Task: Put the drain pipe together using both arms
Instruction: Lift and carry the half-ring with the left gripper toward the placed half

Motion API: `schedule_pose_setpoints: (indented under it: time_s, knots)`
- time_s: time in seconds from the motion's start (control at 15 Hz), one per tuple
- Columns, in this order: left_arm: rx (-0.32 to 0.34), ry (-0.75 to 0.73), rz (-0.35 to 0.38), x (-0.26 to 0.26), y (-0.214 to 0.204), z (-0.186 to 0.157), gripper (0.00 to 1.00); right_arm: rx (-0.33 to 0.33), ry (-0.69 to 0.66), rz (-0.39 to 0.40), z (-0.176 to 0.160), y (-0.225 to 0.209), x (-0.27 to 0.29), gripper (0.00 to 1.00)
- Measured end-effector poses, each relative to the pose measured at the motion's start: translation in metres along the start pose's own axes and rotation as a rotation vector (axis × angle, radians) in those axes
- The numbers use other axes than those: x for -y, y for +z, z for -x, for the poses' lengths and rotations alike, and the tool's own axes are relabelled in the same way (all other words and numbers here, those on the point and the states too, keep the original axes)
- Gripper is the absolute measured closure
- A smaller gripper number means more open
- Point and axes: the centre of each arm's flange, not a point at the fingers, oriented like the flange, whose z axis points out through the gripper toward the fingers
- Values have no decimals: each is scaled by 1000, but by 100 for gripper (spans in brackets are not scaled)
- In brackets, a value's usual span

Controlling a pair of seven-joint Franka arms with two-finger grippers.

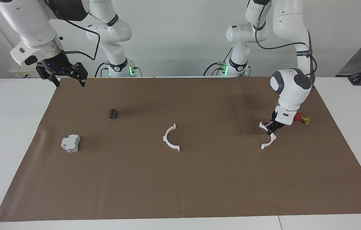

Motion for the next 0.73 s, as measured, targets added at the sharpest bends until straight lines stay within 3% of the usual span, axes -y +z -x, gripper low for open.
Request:
schedule_pose_setpoints:
  time_s: [0.13, 0.4, 0.73]
  knots:
    - [-13, -12, 8, -22, -6, 0, 93, 0, 0, 0, 0, 0, 0, 0]
    - [-38, -142, 47, -137, -28, 22, 93, 0, 0, 0, 0, 0, 0, 0]
    - [-46, -252, 9, -252, -71, 59, 93, 0, 0, 0, 0, 0, 0, 0]
